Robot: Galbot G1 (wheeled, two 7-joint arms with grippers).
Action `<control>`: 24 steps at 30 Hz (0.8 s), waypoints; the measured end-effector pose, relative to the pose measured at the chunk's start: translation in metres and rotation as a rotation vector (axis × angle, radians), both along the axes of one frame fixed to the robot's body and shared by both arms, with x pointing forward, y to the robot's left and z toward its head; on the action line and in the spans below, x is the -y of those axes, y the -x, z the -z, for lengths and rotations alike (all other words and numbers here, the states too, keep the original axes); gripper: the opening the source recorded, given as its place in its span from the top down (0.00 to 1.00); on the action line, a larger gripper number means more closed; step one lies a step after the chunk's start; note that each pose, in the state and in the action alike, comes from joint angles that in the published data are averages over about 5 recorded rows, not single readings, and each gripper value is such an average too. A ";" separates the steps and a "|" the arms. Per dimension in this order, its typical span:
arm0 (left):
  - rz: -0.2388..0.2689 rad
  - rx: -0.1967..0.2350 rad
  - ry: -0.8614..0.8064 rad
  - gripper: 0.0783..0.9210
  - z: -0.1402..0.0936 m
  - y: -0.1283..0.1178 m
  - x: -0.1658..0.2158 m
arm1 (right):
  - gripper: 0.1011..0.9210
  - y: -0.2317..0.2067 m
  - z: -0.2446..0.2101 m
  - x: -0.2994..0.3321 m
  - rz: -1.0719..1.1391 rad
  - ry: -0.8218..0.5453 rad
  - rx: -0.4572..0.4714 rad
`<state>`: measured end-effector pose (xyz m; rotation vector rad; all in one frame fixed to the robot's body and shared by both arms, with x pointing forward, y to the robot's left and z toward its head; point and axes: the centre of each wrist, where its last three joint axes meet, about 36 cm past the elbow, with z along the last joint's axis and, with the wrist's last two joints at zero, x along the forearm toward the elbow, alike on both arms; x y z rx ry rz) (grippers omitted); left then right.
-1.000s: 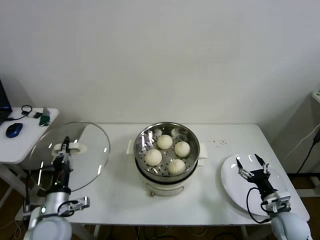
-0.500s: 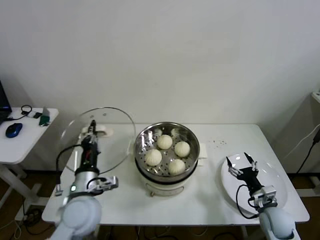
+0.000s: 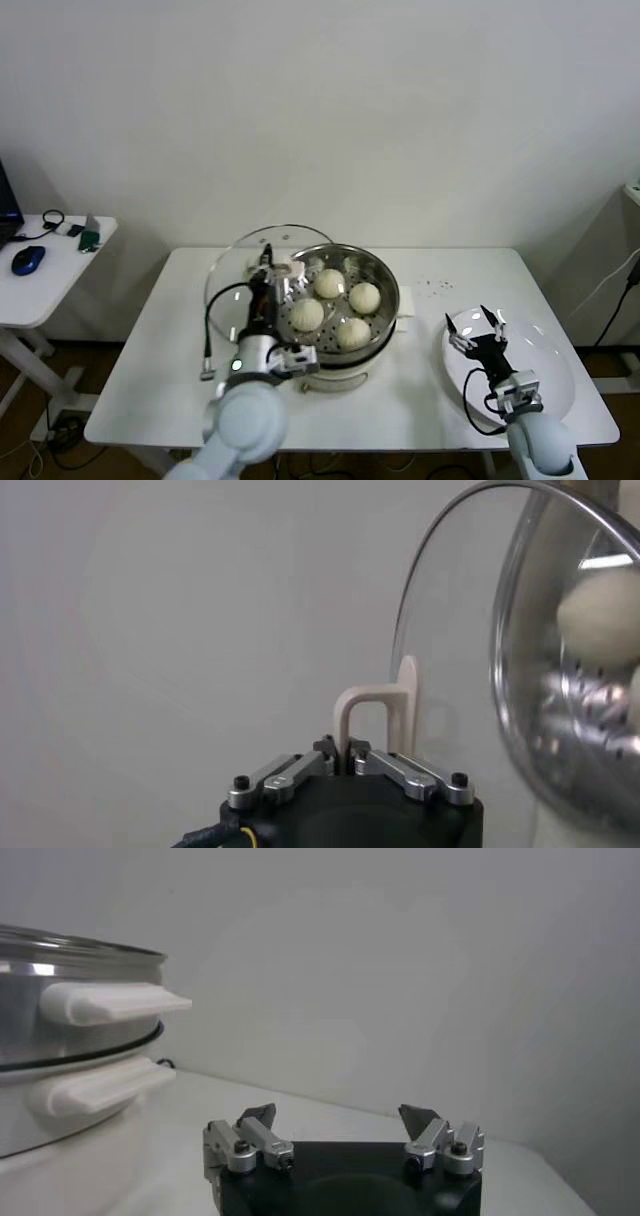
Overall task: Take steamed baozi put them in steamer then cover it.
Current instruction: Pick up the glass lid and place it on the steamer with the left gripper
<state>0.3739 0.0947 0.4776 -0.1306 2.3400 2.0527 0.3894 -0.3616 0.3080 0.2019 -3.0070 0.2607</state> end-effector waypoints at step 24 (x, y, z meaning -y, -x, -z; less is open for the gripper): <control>0.094 -0.080 -0.060 0.92 0.027 -0.030 0.100 | 0.12 0.004 0.006 0.008 0.030 0.006 0.010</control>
